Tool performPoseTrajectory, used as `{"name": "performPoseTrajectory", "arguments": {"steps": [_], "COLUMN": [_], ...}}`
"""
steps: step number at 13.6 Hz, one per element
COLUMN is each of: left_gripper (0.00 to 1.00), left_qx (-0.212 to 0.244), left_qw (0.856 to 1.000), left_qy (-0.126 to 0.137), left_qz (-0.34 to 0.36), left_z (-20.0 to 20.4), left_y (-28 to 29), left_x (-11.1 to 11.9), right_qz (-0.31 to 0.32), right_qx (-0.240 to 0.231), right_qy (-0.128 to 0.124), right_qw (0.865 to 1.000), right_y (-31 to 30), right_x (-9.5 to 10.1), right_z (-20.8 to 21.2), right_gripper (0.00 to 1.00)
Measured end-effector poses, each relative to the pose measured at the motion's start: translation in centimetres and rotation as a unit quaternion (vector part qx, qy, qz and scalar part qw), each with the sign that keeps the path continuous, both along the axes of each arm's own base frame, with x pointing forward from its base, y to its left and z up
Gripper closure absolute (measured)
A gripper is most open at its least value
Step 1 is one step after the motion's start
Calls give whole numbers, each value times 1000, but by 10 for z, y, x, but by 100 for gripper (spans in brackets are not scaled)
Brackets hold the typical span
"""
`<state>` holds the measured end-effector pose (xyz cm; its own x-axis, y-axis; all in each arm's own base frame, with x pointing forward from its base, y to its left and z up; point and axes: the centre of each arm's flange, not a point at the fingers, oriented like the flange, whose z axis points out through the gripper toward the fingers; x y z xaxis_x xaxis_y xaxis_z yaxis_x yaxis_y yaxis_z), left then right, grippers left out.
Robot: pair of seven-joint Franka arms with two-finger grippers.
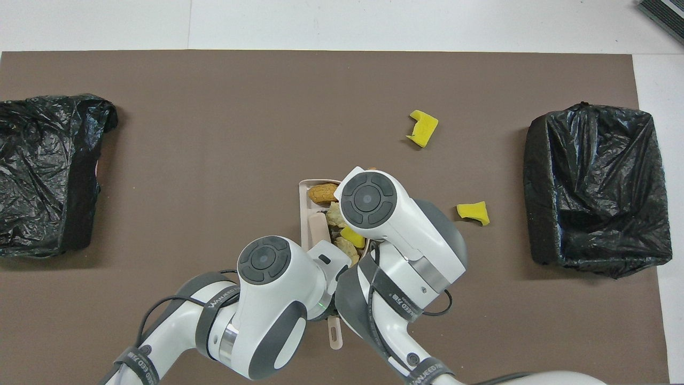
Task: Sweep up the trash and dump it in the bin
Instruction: 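Sweep the remaining pieces with the left gripper into the dustpan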
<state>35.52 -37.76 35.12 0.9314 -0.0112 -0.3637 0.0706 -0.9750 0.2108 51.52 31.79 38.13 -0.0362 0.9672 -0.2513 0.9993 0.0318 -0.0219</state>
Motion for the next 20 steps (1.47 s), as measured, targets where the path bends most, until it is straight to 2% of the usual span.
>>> {"name": "performPoseTrajectory", "arguments": {"steps": [4,8,12,20], "left_gripper": [73,73,73,73], "left_qx": [29,50,78,103], "left_qw": [998,998,995,994], "left_qy": [-11,-19,-19,5], "left_qz": [-47,-44,-56,-29], "left_z": [32,51,49,29], "left_y": [9,33,40,83], "left_x": [20,44,43,30], "right_qz": [0,0,0,-1], "right_qx": [0,0,0,1], "right_qy": [0,0,0,-1], "right_qw": [1000,1000,1000,1000], "right_y": [0,0,0,-1], "right_x": [0,0,0,1], "right_z": [0,0,0,2], "right_gripper": [69,69,69,69]}}
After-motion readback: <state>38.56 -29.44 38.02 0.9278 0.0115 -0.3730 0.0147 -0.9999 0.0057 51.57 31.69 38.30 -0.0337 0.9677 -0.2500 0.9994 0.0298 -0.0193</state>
